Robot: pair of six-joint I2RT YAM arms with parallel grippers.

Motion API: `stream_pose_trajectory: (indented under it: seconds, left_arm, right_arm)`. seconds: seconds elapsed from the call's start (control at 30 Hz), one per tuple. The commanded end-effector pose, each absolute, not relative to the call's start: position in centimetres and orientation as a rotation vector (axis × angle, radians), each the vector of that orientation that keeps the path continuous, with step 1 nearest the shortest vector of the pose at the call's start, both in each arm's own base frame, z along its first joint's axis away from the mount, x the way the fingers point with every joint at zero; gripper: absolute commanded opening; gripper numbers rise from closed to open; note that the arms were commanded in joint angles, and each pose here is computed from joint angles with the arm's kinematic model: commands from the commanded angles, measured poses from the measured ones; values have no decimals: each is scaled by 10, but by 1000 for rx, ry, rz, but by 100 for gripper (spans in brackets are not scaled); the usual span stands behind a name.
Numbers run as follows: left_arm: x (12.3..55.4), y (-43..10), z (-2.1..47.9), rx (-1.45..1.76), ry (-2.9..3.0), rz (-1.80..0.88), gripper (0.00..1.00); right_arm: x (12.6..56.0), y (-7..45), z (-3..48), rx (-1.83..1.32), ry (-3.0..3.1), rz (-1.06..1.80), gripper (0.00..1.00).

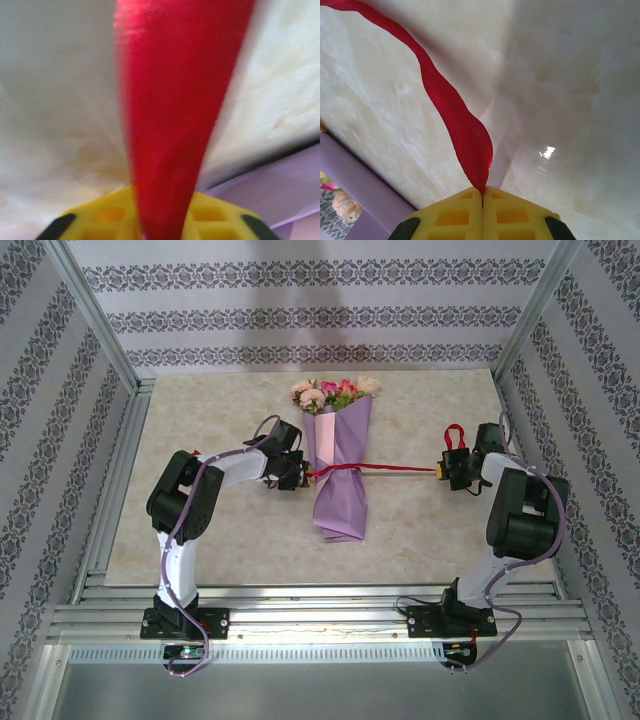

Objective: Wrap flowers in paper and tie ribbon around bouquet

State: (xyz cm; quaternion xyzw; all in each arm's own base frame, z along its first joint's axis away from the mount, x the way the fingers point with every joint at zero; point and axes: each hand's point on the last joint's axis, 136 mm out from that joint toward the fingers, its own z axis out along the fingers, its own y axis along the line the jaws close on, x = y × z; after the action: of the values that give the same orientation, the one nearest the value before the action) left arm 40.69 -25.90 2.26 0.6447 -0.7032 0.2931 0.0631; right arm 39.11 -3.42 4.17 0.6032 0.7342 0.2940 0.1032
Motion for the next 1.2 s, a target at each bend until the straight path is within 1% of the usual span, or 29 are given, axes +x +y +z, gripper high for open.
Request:
stream_pose_trajectory:
  seconds: [0.0, 0.03, 0.07, 0.13, 0.2, 0.27, 0.43, 0.53, 0.67, 0.8, 0.9, 1.07, 1.17]
  left_arm:
    - [432, -266, 14, 1999, -2132, 1004, 0]
    - [433, -267, 17, 1993, -2135, 1022, 0]
    - [434, -268, 19, 1984, -2140, 1040, 0]
    - [434, -269, 23, 1977, -2138, 1067, 0]
    - [435, -270, 25, 1971, -2138, 1087, 0]
    - [434, -271, 24, 1964, -2134, 1094, 0]
    - [431, -270, 22, 1965, -2131, 1090, 0]
    - [430, -271, 22, 1959, -2133, 1091, 0]
    - [431, -270, 23, 1961, -2134, 1095, 0]
    - [431, -271, 24, 1957, -2135, 1098, 0]
    - [430, -271, 24, 1955, -2135, 1099, 0]
    - [430, -271, 24, 1957, -2131, 1102, 0]
    - [430, -270, 23, 1959, -2132, 1100, 0]
  right_arm:
    - [386, -31, 32, 1791, 2204, 841, 0]
    - [385, -30, 31, 1793, 2214, 840, 0]
    - [385, -30, 31, 1798, 2220, 842, 3]
    - [385, -23, 35, 1802, 2225, 870, 25]
    - [384, -15, 44, 1796, 2220, 881, 39]
    - [383, -1, 53, 1798, 2208, 903, 46]
    - [380, 50, 69, 1850, 2161, 982, 54]
    - [382, 84, 66, 1904, 2138, 1016, 56]
    - [388, 119, 53, 2001, 2112, 1066, 57]
    - [403, 136, 47, 2056, 2069, 1106, 56]
    - [411, 139, 43, 2074, 2052, 1093, 55]
    - [420, 145, 30, 2093, 2052, 1092, 46]
    - [425, 152, 26, 2089, 2049, 1119, 38]
